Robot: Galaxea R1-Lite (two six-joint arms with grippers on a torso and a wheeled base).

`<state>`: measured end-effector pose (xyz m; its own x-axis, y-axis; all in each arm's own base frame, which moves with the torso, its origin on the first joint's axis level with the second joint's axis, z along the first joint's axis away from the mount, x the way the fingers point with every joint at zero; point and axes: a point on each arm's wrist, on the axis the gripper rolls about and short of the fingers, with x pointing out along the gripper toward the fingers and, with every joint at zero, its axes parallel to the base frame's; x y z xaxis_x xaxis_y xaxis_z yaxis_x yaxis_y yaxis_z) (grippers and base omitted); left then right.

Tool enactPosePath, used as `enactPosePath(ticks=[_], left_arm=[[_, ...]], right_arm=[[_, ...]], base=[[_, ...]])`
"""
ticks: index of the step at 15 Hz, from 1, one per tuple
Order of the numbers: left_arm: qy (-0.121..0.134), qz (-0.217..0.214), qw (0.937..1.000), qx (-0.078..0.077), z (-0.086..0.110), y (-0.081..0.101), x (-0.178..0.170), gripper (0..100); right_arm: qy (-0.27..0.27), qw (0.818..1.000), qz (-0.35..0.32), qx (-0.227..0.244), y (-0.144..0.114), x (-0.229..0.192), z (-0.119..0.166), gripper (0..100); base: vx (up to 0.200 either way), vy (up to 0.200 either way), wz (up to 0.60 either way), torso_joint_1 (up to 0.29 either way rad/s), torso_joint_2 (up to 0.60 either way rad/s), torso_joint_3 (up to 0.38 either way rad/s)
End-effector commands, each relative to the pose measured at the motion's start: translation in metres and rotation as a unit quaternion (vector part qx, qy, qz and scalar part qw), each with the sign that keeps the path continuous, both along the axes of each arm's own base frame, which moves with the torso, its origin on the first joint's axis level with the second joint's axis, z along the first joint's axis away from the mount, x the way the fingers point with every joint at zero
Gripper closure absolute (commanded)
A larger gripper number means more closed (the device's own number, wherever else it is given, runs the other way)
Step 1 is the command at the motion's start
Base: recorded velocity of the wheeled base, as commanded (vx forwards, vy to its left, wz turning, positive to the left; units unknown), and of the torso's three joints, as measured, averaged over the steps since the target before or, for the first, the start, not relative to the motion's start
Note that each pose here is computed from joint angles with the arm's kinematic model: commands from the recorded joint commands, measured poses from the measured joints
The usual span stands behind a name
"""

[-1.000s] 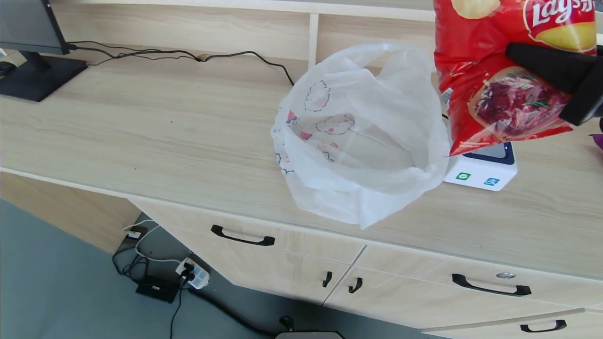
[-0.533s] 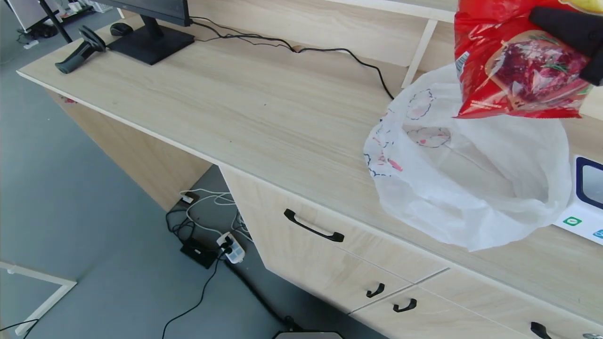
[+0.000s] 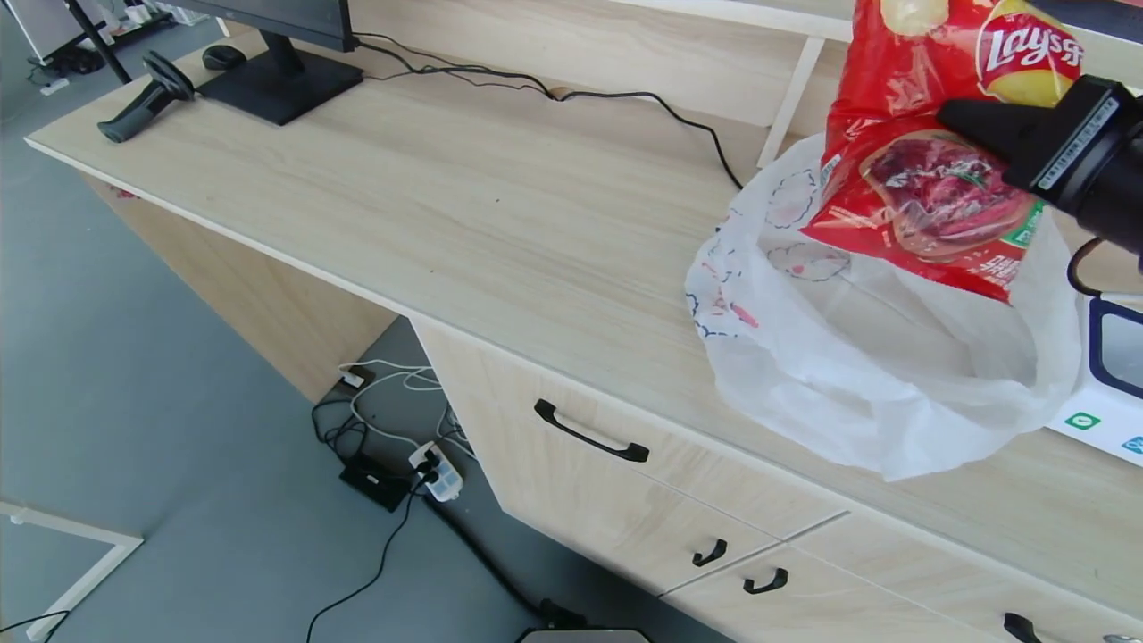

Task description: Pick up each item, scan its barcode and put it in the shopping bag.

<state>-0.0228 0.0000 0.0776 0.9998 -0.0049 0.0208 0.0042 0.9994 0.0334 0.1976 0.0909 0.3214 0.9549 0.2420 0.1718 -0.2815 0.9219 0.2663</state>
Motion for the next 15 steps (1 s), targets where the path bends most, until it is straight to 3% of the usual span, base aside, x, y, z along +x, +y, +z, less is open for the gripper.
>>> enactPosePath(ticks=[1, 10, 15], left_arm=[[0.000, 0.001, 1.0000, 0.000, 0.000, 0.000, 0.000, 0], [0.000, 0.000, 1.0000, -0.001, 0.000, 0.000, 0.000, 0], [0.000, 0.000, 1.0000, -0.001, 0.000, 0.000, 0.000, 0]], right_arm=[[0.039, 0.999, 0.005, -0.012, 0.006, 0.007, -0.023, 100], [0.070, 0.995, -0.064, -0.025, -0.008, 0.014, -0.042, 100], [0.040, 0.996, -0.076, -0.010, 0.001, 0.040, -0.019, 100]], base=[[0.000, 0.000, 0.00, 0.000, 0.00, 0.000], [0.000, 0.000, 0.00, 0.000, 0.00, 0.000], [0.000, 0.000, 0.00, 0.000, 0.00, 0.000]])
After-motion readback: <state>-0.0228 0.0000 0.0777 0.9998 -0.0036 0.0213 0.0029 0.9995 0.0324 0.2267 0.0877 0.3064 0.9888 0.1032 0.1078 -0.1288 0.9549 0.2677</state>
